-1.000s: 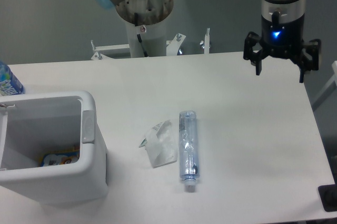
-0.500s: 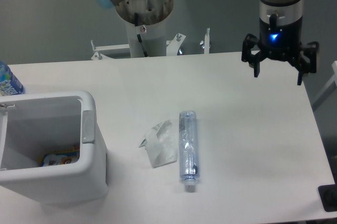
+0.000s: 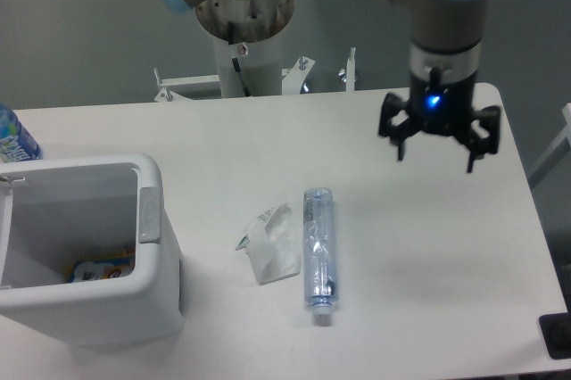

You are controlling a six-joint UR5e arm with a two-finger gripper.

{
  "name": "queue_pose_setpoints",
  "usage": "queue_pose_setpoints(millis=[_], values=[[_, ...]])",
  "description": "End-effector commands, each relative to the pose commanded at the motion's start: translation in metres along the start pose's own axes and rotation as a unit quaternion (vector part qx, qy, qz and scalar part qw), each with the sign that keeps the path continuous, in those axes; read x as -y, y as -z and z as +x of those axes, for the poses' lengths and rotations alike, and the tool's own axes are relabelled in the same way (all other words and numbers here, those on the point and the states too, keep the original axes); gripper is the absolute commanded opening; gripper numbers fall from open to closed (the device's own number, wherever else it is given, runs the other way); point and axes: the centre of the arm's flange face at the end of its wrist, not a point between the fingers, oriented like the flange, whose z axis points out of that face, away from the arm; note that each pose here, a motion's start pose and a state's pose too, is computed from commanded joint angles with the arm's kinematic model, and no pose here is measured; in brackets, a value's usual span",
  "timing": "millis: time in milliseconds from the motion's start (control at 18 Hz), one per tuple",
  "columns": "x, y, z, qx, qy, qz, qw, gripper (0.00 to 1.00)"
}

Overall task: Place the trash in the trash can
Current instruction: 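Move the gripper over the crumpled white tissue and lower it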

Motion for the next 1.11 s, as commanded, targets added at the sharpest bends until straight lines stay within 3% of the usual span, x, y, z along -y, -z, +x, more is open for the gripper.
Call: queue_pose_setpoints(millis=[278,611,944,1111], values=[[-0.003,-0.043,0.032,-0.063,0.001,0.003,0.9980,1.00],[0.025,-0.103,0.082,-0.130,0.042,-0.014,0.9905,1.00],[0.035,-0.141,0.113,-0.145,0.038,-0.032,0.9882,1.00],[0.035,-0.164,0.125,-0.127,0.037,-0.034,0.9907,1.00]])
